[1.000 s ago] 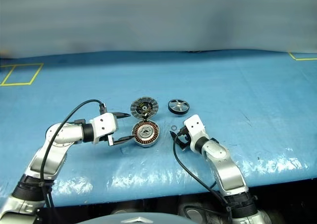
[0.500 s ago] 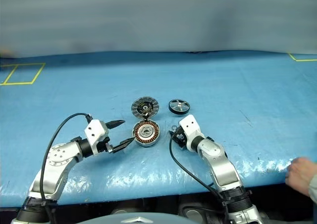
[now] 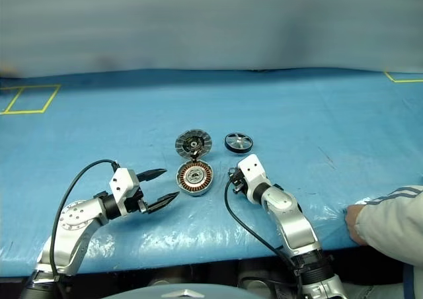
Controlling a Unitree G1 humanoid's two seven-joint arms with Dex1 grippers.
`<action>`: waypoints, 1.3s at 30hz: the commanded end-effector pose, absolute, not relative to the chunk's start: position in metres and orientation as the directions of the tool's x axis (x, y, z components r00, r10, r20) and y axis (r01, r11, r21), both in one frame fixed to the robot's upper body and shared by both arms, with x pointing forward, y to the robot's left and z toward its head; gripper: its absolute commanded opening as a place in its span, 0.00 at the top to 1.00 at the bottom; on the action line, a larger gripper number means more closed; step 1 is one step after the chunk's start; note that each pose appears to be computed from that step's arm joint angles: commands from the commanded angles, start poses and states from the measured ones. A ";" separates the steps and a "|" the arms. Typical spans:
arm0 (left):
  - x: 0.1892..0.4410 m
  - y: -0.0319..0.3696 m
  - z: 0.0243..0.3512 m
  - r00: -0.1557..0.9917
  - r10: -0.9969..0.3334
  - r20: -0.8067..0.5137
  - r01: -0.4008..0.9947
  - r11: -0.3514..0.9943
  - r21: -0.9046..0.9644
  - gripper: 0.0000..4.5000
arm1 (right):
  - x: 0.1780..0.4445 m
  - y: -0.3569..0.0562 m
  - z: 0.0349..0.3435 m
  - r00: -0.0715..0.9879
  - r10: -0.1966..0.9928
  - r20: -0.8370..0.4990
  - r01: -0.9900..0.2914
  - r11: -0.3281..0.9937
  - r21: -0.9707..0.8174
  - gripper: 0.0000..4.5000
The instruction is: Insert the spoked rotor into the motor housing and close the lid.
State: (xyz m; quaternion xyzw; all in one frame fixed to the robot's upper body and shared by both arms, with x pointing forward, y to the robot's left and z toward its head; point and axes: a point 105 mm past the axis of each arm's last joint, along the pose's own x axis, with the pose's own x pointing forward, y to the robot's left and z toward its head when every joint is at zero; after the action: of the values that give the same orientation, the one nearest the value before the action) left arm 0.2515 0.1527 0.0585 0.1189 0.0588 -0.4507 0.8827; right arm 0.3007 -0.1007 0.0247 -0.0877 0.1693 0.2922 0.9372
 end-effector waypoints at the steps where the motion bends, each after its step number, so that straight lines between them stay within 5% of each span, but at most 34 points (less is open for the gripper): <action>1: 0.250 0.149 0.063 0.567 -0.803 -0.185 0.824 0.549 0.144 0.10 | 0.296 -0.104 0.019 0.764 0.514 -0.390 -0.571 0.820 -0.037 0.69; 4: 0.250 0.144 0.067 0.561 -0.817 -0.132 0.828 0.548 0.121 0.10 | 0.296 -0.105 0.022 0.771 0.512 -0.378 -0.567 0.823 -0.043 0.83; 11: 0.250 0.136 0.064 0.516 -0.845 -0.141 0.857 0.510 0.079 0.10 | 0.300 -0.102 0.047 0.786 0.534 -0.313 -0.584 0.807 -0.088 0.84; 19: 0.244 0.136 0.066 0.473 -0.869 -0.148 0.879 0.452 0.154 0.10 | 0.296 -0.059 0.090 0.690 0.696 -0.198 -0.723 0.678 -0.135 0.84; 39: 0.241 0.156 0.052 0.559 -0.815 -0.155 0.827 0.533 0.177 0.10 | 0.285 -0.007 0.071 0.517 0.816 -0.258 -0.855 0.509 -0.104 0.84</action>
State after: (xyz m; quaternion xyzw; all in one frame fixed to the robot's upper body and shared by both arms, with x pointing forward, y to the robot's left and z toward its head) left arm 0.2383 0.1510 0.0469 0.1066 0.0394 -0.4791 0.8704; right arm 0.2852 -0.0115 0.0622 -0.1094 0.1094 0.4764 0.8655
